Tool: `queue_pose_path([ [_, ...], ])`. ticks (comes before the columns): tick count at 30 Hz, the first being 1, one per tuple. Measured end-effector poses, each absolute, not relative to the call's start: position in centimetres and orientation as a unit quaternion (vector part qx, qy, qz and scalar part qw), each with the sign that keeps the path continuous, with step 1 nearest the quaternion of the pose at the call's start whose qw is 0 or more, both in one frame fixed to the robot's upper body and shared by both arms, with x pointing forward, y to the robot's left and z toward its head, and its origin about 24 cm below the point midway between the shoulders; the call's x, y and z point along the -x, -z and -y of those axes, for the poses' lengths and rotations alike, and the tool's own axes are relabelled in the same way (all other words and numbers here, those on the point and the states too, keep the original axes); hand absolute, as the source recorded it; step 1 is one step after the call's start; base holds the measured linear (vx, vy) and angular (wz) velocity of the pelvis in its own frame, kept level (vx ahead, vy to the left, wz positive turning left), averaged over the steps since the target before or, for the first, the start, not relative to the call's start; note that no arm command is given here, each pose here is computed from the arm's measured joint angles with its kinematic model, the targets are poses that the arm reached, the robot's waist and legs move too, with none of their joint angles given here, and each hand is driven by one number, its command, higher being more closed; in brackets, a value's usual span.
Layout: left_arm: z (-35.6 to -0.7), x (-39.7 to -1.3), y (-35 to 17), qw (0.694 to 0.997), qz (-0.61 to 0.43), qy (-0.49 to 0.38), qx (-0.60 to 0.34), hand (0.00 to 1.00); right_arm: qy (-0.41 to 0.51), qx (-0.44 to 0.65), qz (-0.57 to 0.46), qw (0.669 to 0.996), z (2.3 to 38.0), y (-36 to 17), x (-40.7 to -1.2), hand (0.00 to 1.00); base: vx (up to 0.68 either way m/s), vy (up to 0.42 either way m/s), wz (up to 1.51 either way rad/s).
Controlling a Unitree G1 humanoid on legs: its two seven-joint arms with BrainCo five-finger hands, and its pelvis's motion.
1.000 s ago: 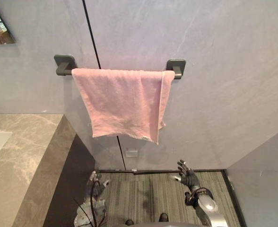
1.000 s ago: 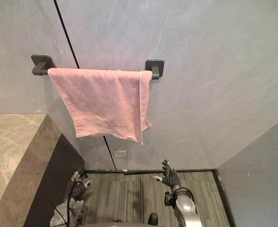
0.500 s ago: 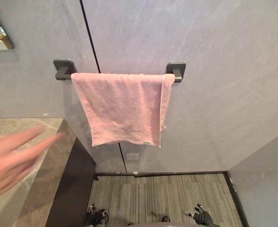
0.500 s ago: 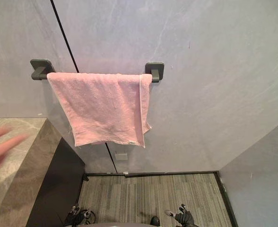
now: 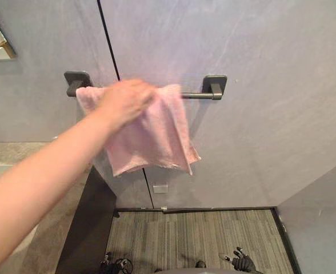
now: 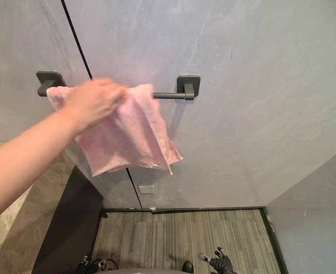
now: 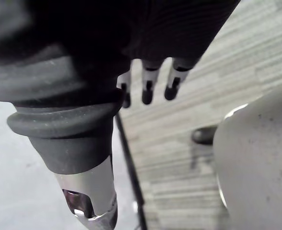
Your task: Organize washtable
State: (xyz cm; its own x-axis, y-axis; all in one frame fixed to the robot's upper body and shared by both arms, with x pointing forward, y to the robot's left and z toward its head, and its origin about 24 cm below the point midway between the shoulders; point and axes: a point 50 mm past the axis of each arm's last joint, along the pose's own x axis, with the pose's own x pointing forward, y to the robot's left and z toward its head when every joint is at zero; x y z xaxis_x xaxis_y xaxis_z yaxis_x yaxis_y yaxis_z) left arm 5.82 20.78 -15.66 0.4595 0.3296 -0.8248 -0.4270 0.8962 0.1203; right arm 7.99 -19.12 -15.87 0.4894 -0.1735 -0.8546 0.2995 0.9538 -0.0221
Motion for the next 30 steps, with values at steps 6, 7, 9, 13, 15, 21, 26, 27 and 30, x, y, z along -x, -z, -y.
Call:
queue_pose_path([
  [6, -20.9, -5.9, 15.6, 0.855, -0.47, -0.215, 0.045, 0.0, 0.135, -0.064, -0.481, 0.864, 19.1, 15.8, -8.6, 0.0, -0.01, 0.002, 0.0],
  [7, -20.9, -5.9, 15.6, 0.855, -0.47, -0.215, 0.045, 0.0, 0.134, -0.064, -0.483, 0.863, 19.0, 15.8, -8.6, 0.0, -0.03, 0.009, 0.01],
  [9, -20.9, -5.9, 15.6, 0.855, -0.47, -0.215, 0.045, 0.0, 0.134, -0.064, -0.486, 0.861, 19.0, 15.9, -8.5, 0.0, -0.06, 0.007, 0.0],
  [13, -20.9, -5.9, 15.6, 0.855, -0.47, -0.215, 0.045, 0.0, 0.134, -0.064, -0.489, 0.859, 19.0, 16.0, -8.3, 0.0, -0.07, 0.003, 0.0],
  [15, -20.9, -5.9, 15.6, 0.855, -0.47, -0.215, 0.045, 0.0, 0.135, -0.065, -0.489, 0.859, 19.0, 16.0, -8.3, 0.0, -0.05, 0.003, 0.01],
  [21, -20.9, -5.9, 15.6, 0.855, -0.47, -0.215, 0.045, 0.0, 0.135, -0.065, -0.489, 0.859, 19.0, 16.0, -8.3, 0.0, -0.01, 0.002, 0.0],
  [26, -20.9, -6.0, 15.6, 0.856, -0.469, -0.215, 0.044, 0.0, 0.124, -0.06, -0.482, 0.865, 18.8, 15.8, -8.9, 0.0, 0.0, 0.0, 0.0],
  [27, -20.9, -6.2, 15.4, 0.859, -0.463, -0.214, 0.043, 0.0, 0.115, -0.057, -0.471, 0.873, 18.6, 15.5, -9.5, 0.0, 0.0, 0.0, 0.0],
  [30, -20.7, -6.9, 15.0, 0.871, -0.444, -0.207, 0.04, 0.0, 0.098, -0.053, -0.426, 0.898, 18.2, 14.4, -11.6, 0.0, 0.0, 0.0, 0.0],
])
